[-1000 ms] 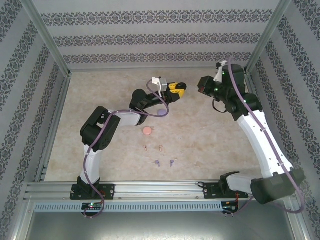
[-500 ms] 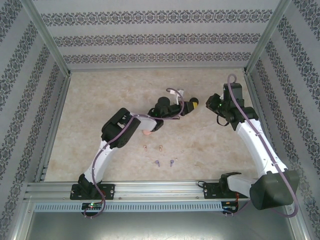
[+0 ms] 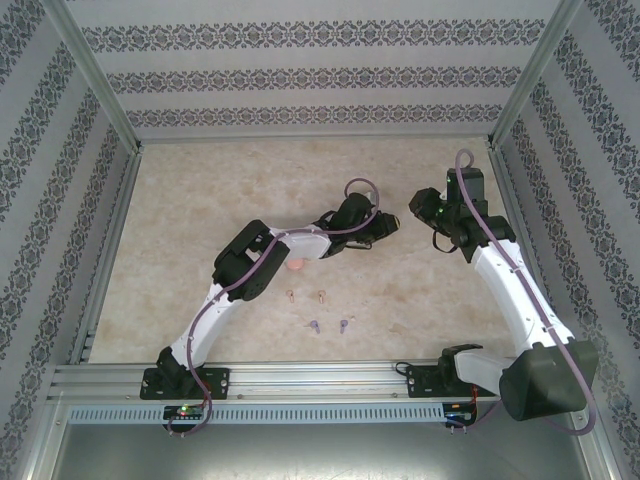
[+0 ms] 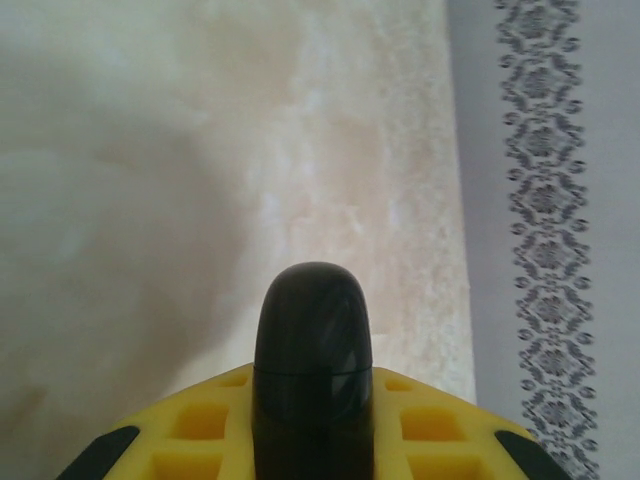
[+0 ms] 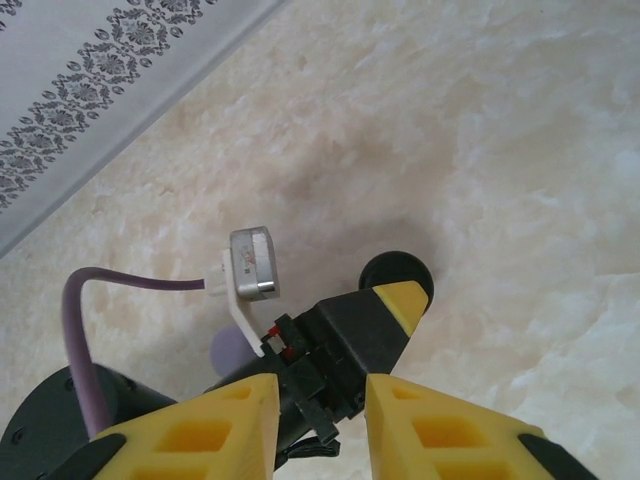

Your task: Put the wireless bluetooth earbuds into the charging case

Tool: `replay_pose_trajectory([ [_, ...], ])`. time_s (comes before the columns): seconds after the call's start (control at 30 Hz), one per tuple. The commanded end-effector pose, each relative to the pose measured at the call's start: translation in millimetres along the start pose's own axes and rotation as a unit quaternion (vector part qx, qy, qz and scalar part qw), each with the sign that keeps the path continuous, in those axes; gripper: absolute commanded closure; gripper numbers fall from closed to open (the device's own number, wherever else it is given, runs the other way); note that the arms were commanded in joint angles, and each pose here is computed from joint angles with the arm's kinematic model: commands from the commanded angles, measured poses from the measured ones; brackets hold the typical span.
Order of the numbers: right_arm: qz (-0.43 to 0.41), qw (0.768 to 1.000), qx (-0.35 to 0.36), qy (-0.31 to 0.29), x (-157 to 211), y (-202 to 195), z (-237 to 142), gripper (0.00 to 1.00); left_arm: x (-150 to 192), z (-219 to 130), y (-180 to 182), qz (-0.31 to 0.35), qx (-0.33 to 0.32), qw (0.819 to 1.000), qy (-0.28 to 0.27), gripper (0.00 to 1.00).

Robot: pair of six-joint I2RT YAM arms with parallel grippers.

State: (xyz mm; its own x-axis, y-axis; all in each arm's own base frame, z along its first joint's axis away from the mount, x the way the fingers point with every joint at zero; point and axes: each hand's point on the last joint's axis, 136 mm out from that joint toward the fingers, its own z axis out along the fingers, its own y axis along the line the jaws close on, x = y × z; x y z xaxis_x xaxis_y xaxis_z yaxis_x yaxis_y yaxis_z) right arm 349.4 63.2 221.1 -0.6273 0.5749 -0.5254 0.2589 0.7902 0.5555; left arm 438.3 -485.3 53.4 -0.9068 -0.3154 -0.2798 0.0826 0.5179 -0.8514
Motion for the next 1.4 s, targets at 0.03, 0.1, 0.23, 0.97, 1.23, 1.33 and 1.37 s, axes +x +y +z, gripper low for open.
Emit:
replay_pose_trajectory([
  [0.03,0.002,1.0,-0.012,-0.015,-6.3,2.7,-10.1,0.64,11.5,6.4,22.4,-0.028,-0.062,0.997,0.025,0.83],
  [0.1,0.002,1.0,-0.014,-0.017,-6.5,3.2,-12.4,0.62,14.6,8.7,25.3,-0.03,-0.07,0.997,0.035,0.8],
  [0.23,0.001,1.0,-0.013,-0.019,-7.7,3.9,-16.9,0.5,16.6,9.2,29.7,-0.033,-0.079,0.996,0.04,0.71],
  [0.97,-0.011,0.999,0.025,-0.02,-12.6,-2.1,-34.6,0.29,-2.0,-64.3,30.1,0.045,-0.204,0.977,0.037,0.28],
  [1.23,-0.019,0.999,0.018,-0.027,-16.1,1.4,-36.5,0.28,0.6,-76.1,62.0,0.082,-0.287,0.953,0.062,0.26],
  [1.33,-0.021,0.999,0.01,-0.031,-17.8,4.8,-37.9,0.28,-3.8,-81.1,63.3,0.1,-0.306,0.945,0.059,0.25],
  [1.37,-0.023,0.999,0.008,-0.032,-18.2,5.8,-39.2,0.28,-6.5,-82.7,60.3,0.105,-0.305,0.945,0.054,0.25],
])
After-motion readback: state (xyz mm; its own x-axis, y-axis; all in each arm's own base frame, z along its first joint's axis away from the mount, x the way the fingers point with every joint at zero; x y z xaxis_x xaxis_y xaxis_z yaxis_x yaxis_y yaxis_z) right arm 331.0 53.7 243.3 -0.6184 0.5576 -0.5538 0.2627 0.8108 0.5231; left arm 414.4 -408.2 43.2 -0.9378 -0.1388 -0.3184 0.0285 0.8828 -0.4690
